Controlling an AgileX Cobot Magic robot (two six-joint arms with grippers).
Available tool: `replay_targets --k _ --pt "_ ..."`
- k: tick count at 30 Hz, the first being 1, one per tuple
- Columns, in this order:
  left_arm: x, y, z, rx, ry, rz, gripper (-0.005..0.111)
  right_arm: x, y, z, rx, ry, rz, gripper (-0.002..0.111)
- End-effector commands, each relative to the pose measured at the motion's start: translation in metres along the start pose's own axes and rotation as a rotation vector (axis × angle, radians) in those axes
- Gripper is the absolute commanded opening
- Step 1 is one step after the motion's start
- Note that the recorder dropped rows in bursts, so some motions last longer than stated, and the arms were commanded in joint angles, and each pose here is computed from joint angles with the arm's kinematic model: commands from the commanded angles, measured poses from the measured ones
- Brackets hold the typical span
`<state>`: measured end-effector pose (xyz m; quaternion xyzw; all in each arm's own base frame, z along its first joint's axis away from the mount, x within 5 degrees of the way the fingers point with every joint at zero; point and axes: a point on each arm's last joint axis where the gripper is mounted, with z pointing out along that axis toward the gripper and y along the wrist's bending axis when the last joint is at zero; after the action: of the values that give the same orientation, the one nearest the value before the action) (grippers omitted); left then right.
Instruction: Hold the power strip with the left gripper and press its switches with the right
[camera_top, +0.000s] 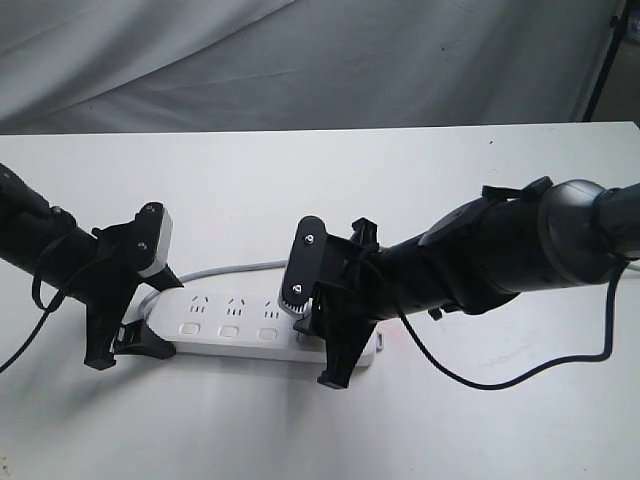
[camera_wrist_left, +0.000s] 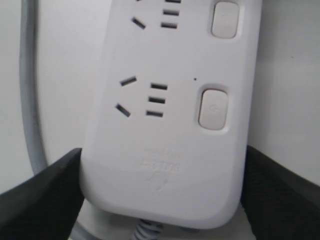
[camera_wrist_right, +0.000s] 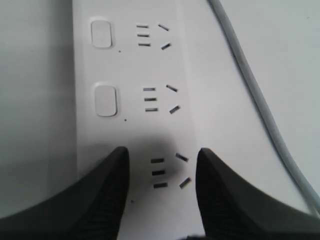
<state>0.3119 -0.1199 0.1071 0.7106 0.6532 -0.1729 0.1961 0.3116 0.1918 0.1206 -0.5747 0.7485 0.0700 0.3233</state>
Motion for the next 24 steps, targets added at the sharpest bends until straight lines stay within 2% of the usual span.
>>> replay_targets --k 1,13,24 --pt "-0.005 0.002 -0.002 -0.011 -0.016 -0.007 0.062 0.018 0.011 0.010 -0.041 0.060 -0.015 0.041" --pt "-0.005 0.002 -0.002 -0.011 -0.016 -0.010 0.062 0.025 0.016 0.015 -0.064 0.083 -0.012 0.041" --pt "-0.005 0.002 -0.002 -0.011 -0.016 -0.008 0.062 -0.015 -0.004 -0.037 0.053 -0.072 -0.020 0.041"
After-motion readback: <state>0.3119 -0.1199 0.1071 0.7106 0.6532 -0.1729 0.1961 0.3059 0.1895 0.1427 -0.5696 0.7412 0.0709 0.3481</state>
